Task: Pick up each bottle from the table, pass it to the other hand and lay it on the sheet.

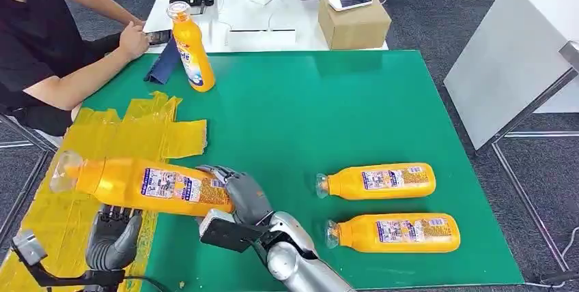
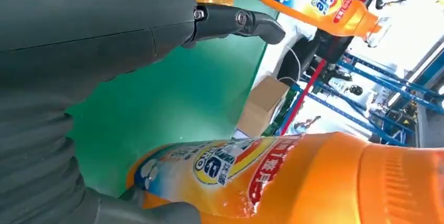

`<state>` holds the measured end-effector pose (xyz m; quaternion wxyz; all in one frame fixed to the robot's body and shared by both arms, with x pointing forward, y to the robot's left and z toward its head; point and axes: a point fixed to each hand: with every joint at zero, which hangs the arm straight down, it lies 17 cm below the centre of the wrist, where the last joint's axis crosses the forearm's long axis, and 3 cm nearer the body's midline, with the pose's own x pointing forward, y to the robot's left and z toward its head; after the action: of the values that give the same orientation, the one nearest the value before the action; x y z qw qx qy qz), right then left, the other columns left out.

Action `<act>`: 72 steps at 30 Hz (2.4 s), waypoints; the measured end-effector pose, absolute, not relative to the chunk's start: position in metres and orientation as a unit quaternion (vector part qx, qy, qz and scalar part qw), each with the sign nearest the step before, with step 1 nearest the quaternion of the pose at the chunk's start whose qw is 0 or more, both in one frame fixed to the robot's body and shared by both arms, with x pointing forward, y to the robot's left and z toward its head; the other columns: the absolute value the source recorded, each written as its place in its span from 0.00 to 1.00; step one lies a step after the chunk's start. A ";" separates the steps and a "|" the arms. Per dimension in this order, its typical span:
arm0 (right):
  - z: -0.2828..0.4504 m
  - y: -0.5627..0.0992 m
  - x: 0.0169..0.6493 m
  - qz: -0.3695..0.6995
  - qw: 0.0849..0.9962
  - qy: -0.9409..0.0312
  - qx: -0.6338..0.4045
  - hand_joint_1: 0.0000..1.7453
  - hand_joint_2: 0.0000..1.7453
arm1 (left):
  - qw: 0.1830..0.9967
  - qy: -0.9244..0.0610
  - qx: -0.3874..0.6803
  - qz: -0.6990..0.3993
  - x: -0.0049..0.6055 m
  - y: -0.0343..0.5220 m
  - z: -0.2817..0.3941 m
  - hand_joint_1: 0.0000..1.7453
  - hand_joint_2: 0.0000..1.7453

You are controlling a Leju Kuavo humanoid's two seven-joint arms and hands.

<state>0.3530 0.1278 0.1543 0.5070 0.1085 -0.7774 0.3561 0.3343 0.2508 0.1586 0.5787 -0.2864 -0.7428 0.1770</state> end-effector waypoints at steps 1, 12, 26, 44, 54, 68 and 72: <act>0.153 0.128 0.352 0.357 0.507 -0.777 0.109 1.00 1.00 | 0.579 -0.743 -0.286 0.178 0.334 0.251 0.159 0.00 1.00; 0.152 0.132 0.348 0.367 0.502 -0.775 0.114 1.00 1.00 | 0.599 -0.751 -0.247 0.124 0.336 0.228 0.152 0.00 1.00; 0.144 0.160 0.322 0.396 0.501 -0.754 0.155 1.00 1.00 | 0.596 -0.749 -0.268 0.111 0.336 0.188 0.157 0.00 1.00; 0.105 0.175 0.296 0.437 0.513 -0.715 0.185 1.00 1.00 | 0.587 -0.739 -0.289 0.160 0.332 0.203 0.153 0.00 1.00; 0.096 0.175 0.293 0.446 0.516 -0.708 0.184 1.00 1.00 | 0.591 -0.733 -0.290 0.168 0.332 0.209 0.148 1.00 1.00; 0.094 0.174 0.294 0.447 0.515 -0.709 0.180 1.00 1.00 | 0.586 -0.735 -0.293 0.172 0.332 0.211 0.150 1.00 1.00; 0.094 0.174 0.294 0.447 0.515 -0.709 0.179 1.00 1.00 | 0.586 -0.735 -0.294 0.173 0.332 0.212 0.150 1.00 1.00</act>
<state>0.2938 0.1739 0.0936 0.5146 0.1791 -0.7093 0.4473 0.3324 0.2116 0.1499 0.5863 -0.2936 -0.7349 0.1732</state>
